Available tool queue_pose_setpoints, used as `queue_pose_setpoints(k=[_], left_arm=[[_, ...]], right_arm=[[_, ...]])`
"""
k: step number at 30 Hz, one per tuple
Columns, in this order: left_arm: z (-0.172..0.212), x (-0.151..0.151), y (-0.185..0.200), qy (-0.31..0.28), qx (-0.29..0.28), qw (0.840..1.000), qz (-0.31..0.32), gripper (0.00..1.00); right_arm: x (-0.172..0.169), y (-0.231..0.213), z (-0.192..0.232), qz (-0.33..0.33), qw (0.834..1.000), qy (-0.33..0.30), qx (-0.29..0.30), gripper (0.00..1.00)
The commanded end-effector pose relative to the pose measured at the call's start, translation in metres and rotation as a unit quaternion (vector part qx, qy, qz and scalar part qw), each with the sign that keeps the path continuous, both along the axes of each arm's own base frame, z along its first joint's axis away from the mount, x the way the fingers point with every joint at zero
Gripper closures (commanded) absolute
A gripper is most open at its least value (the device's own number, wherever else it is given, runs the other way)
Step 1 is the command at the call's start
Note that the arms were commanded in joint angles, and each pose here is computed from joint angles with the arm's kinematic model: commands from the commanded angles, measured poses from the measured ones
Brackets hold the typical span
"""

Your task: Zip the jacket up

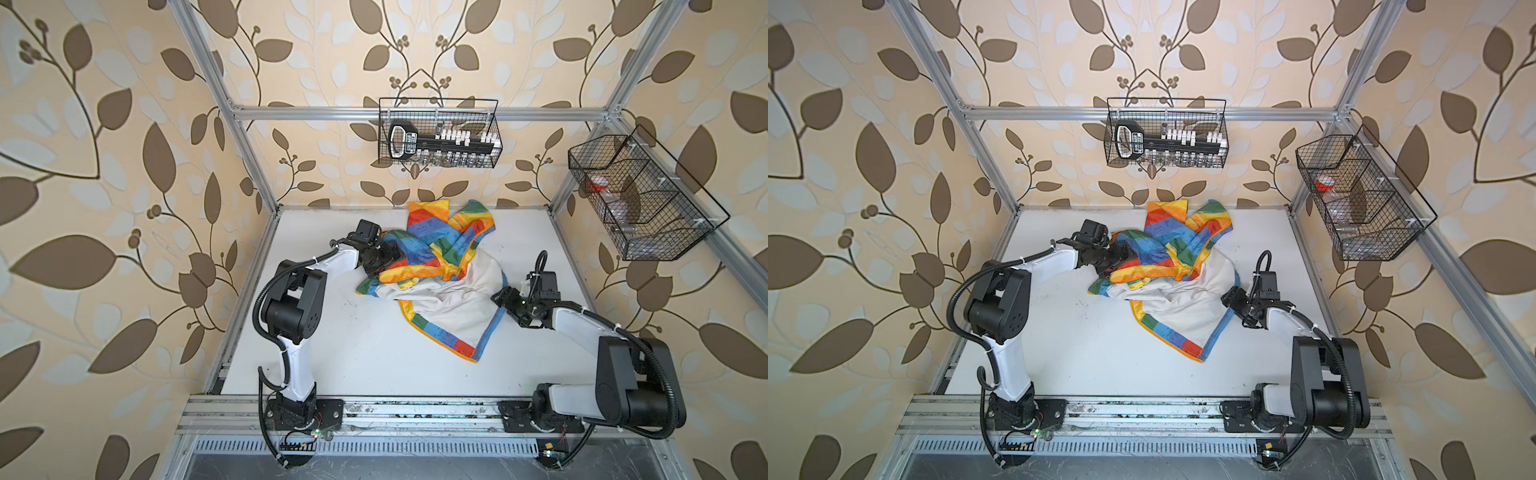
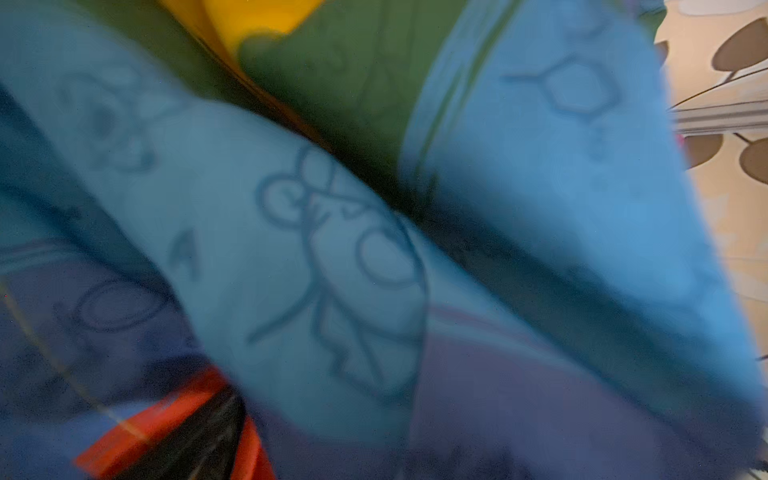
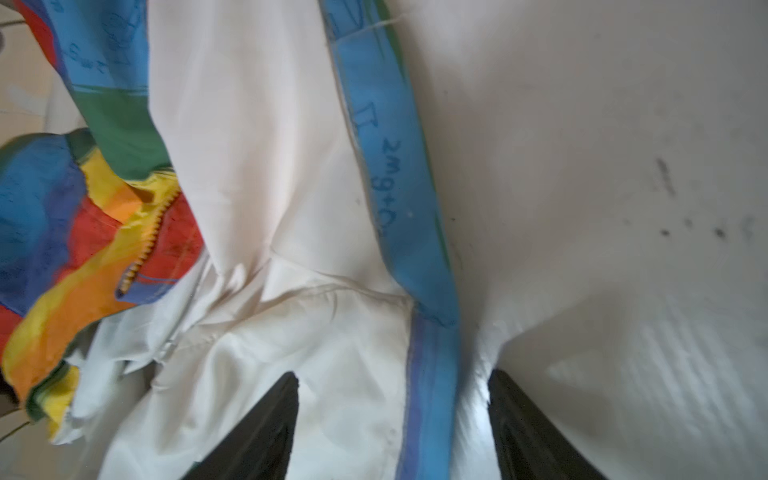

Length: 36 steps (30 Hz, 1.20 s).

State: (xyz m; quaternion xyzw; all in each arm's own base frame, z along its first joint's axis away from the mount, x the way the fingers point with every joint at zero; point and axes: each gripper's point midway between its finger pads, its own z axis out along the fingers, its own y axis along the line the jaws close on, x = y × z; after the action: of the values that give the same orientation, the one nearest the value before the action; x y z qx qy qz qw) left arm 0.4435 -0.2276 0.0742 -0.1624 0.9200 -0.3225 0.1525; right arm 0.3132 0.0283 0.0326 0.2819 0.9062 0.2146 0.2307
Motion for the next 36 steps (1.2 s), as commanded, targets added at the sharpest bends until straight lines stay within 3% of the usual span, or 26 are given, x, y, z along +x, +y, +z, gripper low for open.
queue_pose_setpoints(k=[1, 2, 3, 4, 6, 9, 14, 22, 26, 30, 32, 36], left_arm=[[0.011, 0.009, -0.021, -0.008, -0.039, 0.999, -0.022, 0.43], [0.014, 0.011, -0.026, -0.003, -0.051, 0.998, -0.033, 0.71], [0.017, 0.012, -0.031, 0.006, -0.060, 0.997, -0.044, 0.95], [0.023, 0.012, -0.033, 0.014, -0.064, 0.997, -0.051, 1.00], [0.043, 0.016, -0.032, 0.013, -0.064, 0.996, -0.056, 1.00], [0.099, 0.026, -0.012, -0.044, -0.053, 0.997, -0.038, 1.00], [0.181, 0.032, 0.048, -0.116, -0.036, 0.992, 0.020, 1.00], [0.229, 0.003, 0.139, -0.158, -0.003, 0.981, 0.108, 1.00], [0.230, -0.029, 0.173, -0.173, 0.022, 0.970, 0.169, 0.89], [0.206, -0.063, 0.182, -0.167, 0.030, 0.965, 0.201, 0.76], [0.182, -0.078, 0.189, -0.151, 0.046, 0.964, 0.214, 0.59], [0.142, -0.092, 0.206, -0.116, 0.098, 0.960, 0.235, 0.42]], right_arm=[[0.001, 0.015, -0.012, 0.003, 0.999, 0.009, 0.053, 0.42], [0.003, 0.020, -0.014, 0.006, 0.998, 0.009, 0.065, 0.52], [0.005, 0.024, -0.016, 0.010, 0.997, 0.011, 0.079, 0.68], [0.007, 0.028, -0.016, 0.015, 0.996, 0.011, 0.091, 0.81], [0.009, 0.035, -0.014, 0.024, 0.993, 0.015, 0.113, 1.00], [0.013, 0.039, 0.002, 0.036, 0.992, 0.000, 0.119, 1.00], [0.017, 0.020, 0.049, 0.031, 0.997, -0.039, 0.056, 1.00], [0.020, 0.002, 0.117, 0.033, 0.995, -0.089, -0.022, 1.00], [0.024, -0.008, 0.137, 0.026, 0.993, -0.102, -0.057, 1.00], [0.029, -0.005, 0.126, 0.037, 0.994, -0.082, -0.058, 1.00], [0.034, 0.002, 0.110, 0.052, 0.995, -0.057, -0.055, 1.00], [0.050, 0.013, 0.077, 0.072, 0.996, -0.009, -0.042, 1.00]])
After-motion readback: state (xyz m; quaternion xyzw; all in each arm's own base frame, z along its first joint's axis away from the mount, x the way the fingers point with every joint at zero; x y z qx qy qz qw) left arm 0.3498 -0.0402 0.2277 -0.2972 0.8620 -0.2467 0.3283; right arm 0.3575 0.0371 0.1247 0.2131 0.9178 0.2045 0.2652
